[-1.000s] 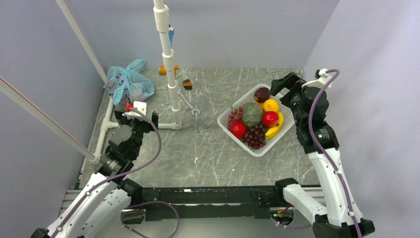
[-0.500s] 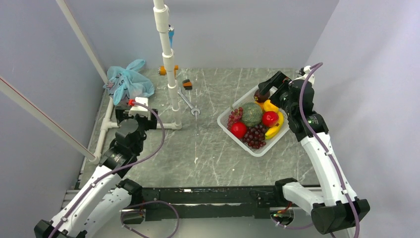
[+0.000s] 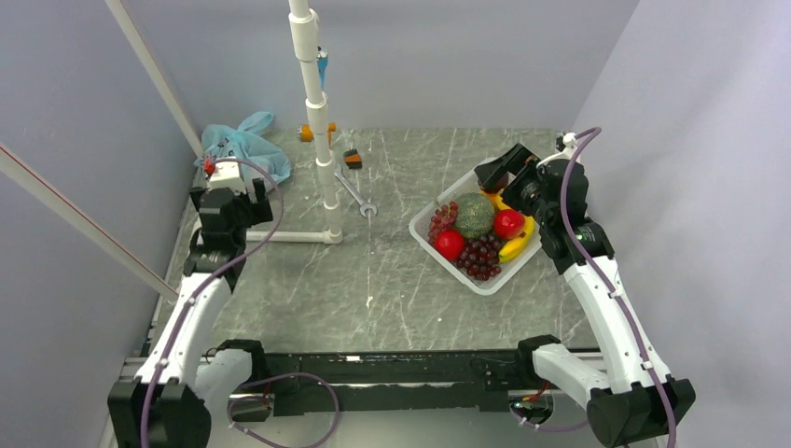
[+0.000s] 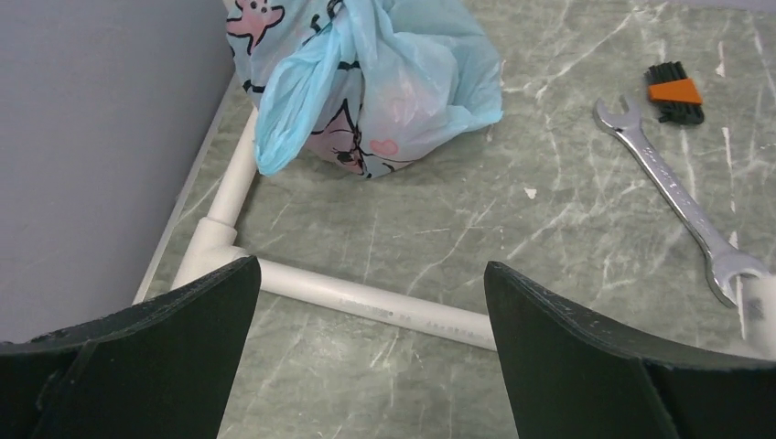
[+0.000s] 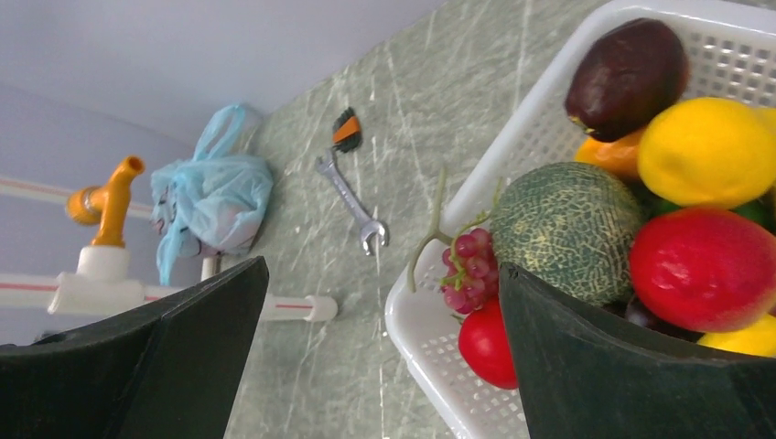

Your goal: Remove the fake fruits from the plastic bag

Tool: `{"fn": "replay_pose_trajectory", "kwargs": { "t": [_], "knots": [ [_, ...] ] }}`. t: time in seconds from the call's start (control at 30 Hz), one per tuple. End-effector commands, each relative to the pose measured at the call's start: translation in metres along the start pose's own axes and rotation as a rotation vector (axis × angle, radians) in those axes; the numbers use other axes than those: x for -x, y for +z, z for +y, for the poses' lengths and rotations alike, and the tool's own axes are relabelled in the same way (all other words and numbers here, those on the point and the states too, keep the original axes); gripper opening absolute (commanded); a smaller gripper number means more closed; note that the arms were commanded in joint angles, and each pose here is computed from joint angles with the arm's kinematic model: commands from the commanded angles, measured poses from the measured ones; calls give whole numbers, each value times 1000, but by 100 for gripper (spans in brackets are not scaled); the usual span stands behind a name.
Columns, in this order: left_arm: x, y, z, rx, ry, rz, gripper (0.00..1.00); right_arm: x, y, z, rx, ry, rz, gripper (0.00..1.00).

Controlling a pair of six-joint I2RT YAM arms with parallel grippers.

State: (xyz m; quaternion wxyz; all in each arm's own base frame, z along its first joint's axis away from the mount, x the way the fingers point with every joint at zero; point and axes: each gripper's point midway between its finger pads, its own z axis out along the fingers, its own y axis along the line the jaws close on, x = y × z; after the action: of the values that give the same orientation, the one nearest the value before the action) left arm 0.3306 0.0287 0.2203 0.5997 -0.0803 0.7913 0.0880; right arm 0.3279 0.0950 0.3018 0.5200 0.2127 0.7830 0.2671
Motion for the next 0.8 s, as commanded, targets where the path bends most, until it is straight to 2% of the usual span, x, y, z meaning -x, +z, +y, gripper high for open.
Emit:
{"fn": "replay_pose_trajectory", "kwargs": {
  "t": [0.0,0.13,0.27,0.43,0.57,0.7,0.77],
  "knots": [
    [21,21,3,-53,-99,-7,99,-4,-2,29,163,-44,31,100],
    [14,44,15,-45,-111,40,99,-9,2,35,199,-62,67,100],
    [-3,76,26,-117,-265,141,99,-10,9,41,213,-45,93,100],
    [9,110,36,-92,-258,164,99,-17,17,41,212,-42,132,100],
    [24,138,38,-41,-184,167,99,-26,22,36,219,-39,150,100],
    [33,164,17,-73,-48,172,97,-33,28,34,220,-37,174,100],
    [31,176,18,-38,-8,161,97,-36,33,34,218,-41,193,100]
  ]
}}
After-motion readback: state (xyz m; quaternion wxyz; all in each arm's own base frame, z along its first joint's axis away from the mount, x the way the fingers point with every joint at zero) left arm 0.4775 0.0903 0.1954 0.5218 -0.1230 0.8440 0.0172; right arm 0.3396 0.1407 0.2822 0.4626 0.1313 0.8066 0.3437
